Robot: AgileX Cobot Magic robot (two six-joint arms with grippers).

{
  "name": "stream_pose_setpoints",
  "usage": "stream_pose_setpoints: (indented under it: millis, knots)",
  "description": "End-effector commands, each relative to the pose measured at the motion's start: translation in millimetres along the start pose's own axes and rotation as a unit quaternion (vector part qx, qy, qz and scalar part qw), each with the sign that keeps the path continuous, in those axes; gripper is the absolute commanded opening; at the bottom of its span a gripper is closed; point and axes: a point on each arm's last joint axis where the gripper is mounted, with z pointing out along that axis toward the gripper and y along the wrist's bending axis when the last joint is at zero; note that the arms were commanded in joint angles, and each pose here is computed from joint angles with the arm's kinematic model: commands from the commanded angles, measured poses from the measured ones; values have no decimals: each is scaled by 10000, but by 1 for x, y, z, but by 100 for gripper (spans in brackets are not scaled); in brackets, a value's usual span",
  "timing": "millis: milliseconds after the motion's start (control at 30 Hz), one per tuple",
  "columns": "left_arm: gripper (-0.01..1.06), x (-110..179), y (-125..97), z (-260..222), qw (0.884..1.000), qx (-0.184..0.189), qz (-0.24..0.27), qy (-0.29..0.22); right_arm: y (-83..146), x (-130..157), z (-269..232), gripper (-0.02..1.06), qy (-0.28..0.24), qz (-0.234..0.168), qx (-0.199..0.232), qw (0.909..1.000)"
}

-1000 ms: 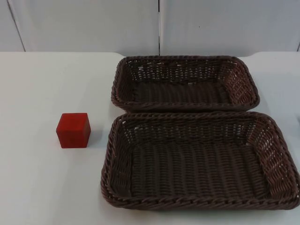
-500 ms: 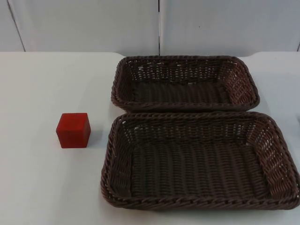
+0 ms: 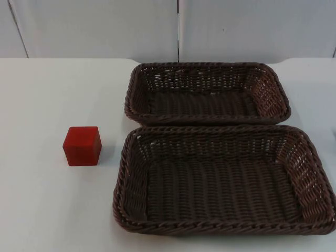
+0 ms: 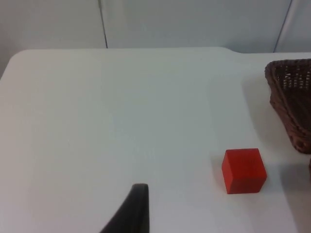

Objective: Pick up one cube with the left hand and place it into the upper basket. Pick up one cube with the right hand and place it into the lower basket.

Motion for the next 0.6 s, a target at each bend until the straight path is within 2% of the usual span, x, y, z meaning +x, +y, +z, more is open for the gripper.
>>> stream_pose_setpoints:
  millis: [0,267,367,467,567]
  knots:
    - [105,-11,-1,2,9999,47,-41,-94,0,1,0,105,-8,-26,32,10000]
    - [105,-53,-2,16,9999,100,-2,-5,0,1,0,105,-8,-26,32,10000]
    - [105,-73,-6,37,9989,329,97,325,0,1,0,105,-8,-26,32,10000]
    - [105,-82,-9,50,9971,538,270,458,0,1,0,105,-8,-26,32,10000]
    - [105,-88,-12,62,9955,709,214,596,0,1,0,105,-8,-26,32,10000]
